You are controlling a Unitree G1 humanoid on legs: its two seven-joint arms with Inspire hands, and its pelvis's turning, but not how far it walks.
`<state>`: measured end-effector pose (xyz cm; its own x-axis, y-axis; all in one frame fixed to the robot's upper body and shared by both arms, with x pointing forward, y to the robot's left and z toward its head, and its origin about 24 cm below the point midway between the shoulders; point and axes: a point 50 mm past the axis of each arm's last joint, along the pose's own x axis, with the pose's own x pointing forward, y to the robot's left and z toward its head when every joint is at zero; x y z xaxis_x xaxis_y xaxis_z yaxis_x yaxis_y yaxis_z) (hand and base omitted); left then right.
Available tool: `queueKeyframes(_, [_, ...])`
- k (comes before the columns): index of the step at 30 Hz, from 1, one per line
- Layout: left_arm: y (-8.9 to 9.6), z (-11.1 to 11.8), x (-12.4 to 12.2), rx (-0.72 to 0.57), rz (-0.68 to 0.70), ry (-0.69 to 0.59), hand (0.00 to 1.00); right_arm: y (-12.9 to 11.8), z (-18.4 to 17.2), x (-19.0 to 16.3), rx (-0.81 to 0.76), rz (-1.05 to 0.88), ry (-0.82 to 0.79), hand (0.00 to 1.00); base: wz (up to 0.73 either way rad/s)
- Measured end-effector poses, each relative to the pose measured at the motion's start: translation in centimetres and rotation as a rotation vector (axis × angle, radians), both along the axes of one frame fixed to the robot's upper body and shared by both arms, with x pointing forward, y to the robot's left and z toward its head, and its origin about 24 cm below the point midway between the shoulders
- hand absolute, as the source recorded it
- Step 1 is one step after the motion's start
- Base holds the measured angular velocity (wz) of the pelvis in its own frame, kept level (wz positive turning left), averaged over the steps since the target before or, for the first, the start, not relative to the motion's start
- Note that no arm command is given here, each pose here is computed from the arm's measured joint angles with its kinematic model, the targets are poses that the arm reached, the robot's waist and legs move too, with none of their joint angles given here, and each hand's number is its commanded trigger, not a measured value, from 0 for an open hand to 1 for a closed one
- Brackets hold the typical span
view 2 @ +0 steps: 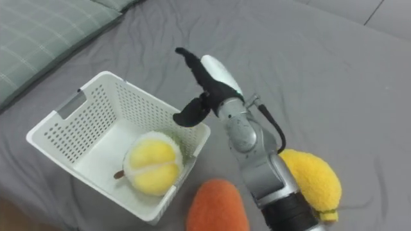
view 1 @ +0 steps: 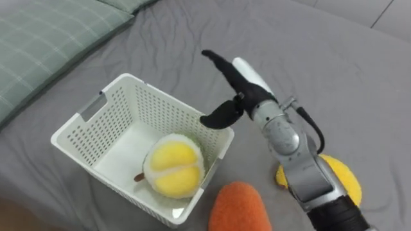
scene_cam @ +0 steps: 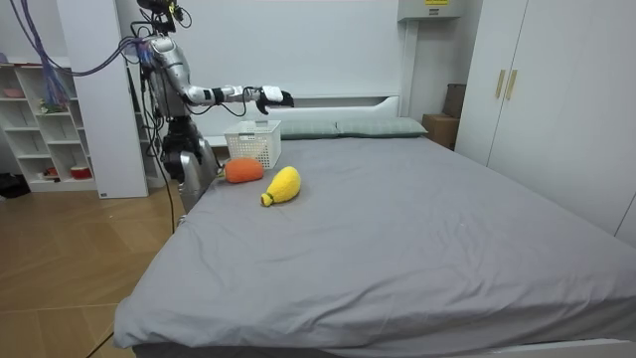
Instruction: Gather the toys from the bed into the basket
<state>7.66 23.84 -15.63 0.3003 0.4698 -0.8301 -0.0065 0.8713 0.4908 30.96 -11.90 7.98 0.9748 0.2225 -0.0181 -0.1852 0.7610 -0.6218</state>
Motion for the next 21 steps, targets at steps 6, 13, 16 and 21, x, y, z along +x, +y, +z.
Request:
queueKeyframes(6, [0.0,-0.2,-1.2,-0.016,0.058,0.012,0.00,-3.5,-1.1,-0.7,0.058,-0.179,-0.023,0.00,-0.19])
queueKeyframes(13, [0.0,-0.2,-1.2,-0.036,0.100,-0.001,0.00,-7.1,-1.4,-0.6,0.114,-0.346,-0.031,0.00,-0.06])
queueKeyframes(16, [0.1,-0.3,-1.9,-0.039,0.119,0.008,0.00,-7.8,-1.3,-0.7,0.137,-0.390,-0.046,0.00,-0.07])
queueKeyframes(21, [0.3,-0.3,-2.0,-0.045,0.160,-0.005,0.00,-8.9,-3.2,-1.5,0.125,-0.437,0.008,0.00,-0.04])
